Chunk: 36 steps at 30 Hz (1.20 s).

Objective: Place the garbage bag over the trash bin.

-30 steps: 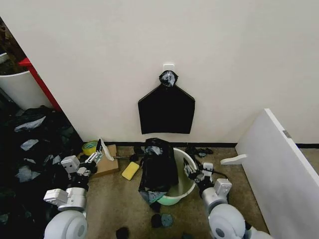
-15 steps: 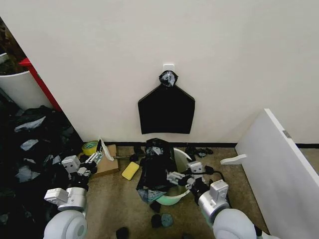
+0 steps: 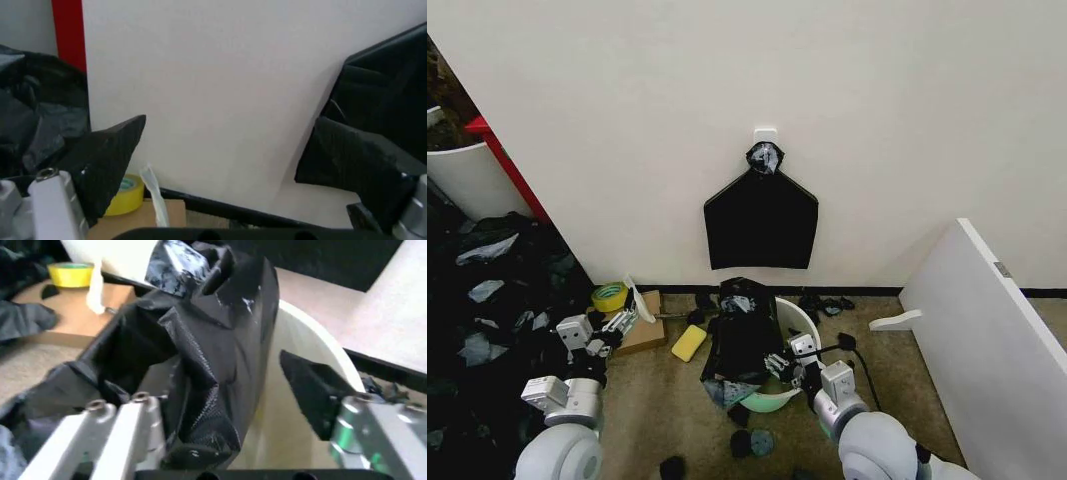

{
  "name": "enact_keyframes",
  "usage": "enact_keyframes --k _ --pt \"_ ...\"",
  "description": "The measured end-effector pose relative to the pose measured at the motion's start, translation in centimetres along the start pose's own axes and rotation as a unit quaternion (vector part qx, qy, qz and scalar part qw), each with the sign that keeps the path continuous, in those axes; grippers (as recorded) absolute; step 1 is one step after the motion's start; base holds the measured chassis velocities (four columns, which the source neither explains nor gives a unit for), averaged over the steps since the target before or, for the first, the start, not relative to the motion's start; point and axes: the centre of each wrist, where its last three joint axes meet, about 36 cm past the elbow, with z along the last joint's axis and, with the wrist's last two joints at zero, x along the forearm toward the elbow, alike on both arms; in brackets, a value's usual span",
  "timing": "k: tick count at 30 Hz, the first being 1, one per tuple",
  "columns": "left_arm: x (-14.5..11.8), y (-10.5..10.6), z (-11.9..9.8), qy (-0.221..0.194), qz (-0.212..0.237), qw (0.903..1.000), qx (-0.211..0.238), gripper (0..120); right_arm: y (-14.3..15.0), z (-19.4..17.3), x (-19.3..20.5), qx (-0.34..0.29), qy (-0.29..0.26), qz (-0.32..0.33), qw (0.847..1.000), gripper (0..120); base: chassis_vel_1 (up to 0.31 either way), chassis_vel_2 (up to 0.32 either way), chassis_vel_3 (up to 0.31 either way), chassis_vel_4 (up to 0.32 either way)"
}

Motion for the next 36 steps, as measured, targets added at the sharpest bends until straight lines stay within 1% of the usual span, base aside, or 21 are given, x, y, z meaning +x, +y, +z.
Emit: enact_keyframes --k 2,3,4,6,7,8,11,13,14,16,19,20,21,24,27,28,30,32,34,35,36 --pt "0.1 -0.3 0.0 0.004 0.004 1.0 0.005 100 0.0 0.1 -0.1 0.002 0.001 0.006 1.0 39 0.0 0.0 0.0 0.0" --pt "0.1 -0.4 0.1 0.006 0.006 0.9999 0.007 100 0.0 0.1 -0.1 0.002 0.001 0.008 1.0 37 0.0 0.0 0.0 0.0" --pt "0.2 -0.6 0.1 0.01 0.009 0.9999 0.01 100 0.0 0.1 -0.2 0.001 0.002 0.01 1.0 30 0.0 0.0 0.0 0.0" --pt "0.3 -0.8 0.3 0.014 0.015 0.9997 0.013 100 0.0 0.2 -0.2 -0.004 0.001 0.011 1.0 27 0.0 0.0 0.0 0.0" --pt "0.3 -0.9 0.3 0.017 0.019 0.9996 0.015 100 0.0 0.2 -0.3 -0.01 -0.001 0.012 1.0 24 0.0 0.0 0.0 0.0" --pt "0.3 -1.1 0.4 0.022 0.031 0.9991 0.018 100 0.1 0.2 -0.4 -0.028 -0.003 0.012 1.0 18 0.0 0.0 0.0 0.0" --pt "0.2 -1.4 0.8 0.037 0.062 0.9972 0.018 100 0.3 0.2 -1.0 -0.078 0.001 0.017 0.997 6 0.0 0.0 0.0 0.0" --pt "0.1 -1.4 1.1 0.046 0.08 0.9956 0.016 100 0.3 0.5 -1.4 -0.098 0.003 0.021 0.995 0 0.0 0.0 0.0 0.0" --pt "0.1 -1.4 1.1 0.046 0.08 0.9956 0.016 100 0.3 0.5 -1.4 -0.098 0.003 0.021 0.995 0 0.0 0.0 0.0 0.0" --pt "0.1 -1.4 2.2 0.073 0.126 0.9893 0.007 100 0.2 1.2 -2.0 -0.128 0.005 0.029 0.991 0 0.0 0.0 0.0 0.0" --pt "-0.2 -1.3 3.2 0.099 0.168 0.9808 -0.005 100 -0.1 1.2 -2.3 -0.15 0.001 0.031 0.988 0 0.0 0.0 0.0 0.0" --pt "-0.6 -1.3 3.7 0.114 0.187 0.9756 -0.01 100 -0.2 1.1 -2.4 -0.16 -0.003 0.031 0.987 0 0.0 0.0 0.0 0.0" --pt "-0.6 -1.3 3.7 0.114 0.187 0.9756 -0.01 100 -0.2 1.1 -2.4 -0.16 -0.003 0.031 0.987 0 0.0 0.0 0.0 0.0" --pt "-2.1 -0.8 3.9 0.136 0.22 0.9657 -0.026 100 -0.5 0.7 -2.8 -0.176 -0.011 0.032 0.984 0 0.0 0.0 0.0 0.0" --pt "-2.9 -0.5 3.4 0.159 0.227 0.9603 -0.031 100 -0.5 0.4 -3.2 -0.179 -0.016 0.027 0.983 0 0.0 0.0 0.0 0.0" --pt "-2.9 -0.5 3.4 0.159 0.227 0.9603 -0.031 100 -0.5 0.4 -3.2 -0.179 -0.016 0.027 0.983 0 0.0 0.0 0.0 0.0" --pt "-4.0 -0.4 2.6 0.194 0.23 0.9533 -0.028 100 -0.6 0.5 -3.3 -0.18 -0.019 0.024 0.983 0 0.0 0.0 0.0 0.0" --pt "-5.8 -0.5 1.2 0.242 0.233 0.9415 -0.026 100 -0.8 0.3 -3.5 -0.181 -0.026 0.025 0.983 0 0.0 0.0 0.0 0.0" --pt "-6.9 -0.7 0.4 0.265 0.233 0.9351 -0.031 100 -1.0 0.2 -3.9 -0.176 -0.035 0.027 0.983 0 0.0 0.0 0.0 0.0" --pt "-6.9 -0.7 0.4 0.265 0.233 0.9351 -0.031 100 -1.0 0.2 -3.9 -0.176 -0.035 0.027 0.983 0 0.0 0.0 0.0 0.0" --pt "-7.6 -0.9 -0.1 0.277 0.232 0.9317 -0.035 100 -1.0 0.2 -4.0 -0.174 -0.037 0.027 0.984 0 0.0 0.0 0.0 0.0"
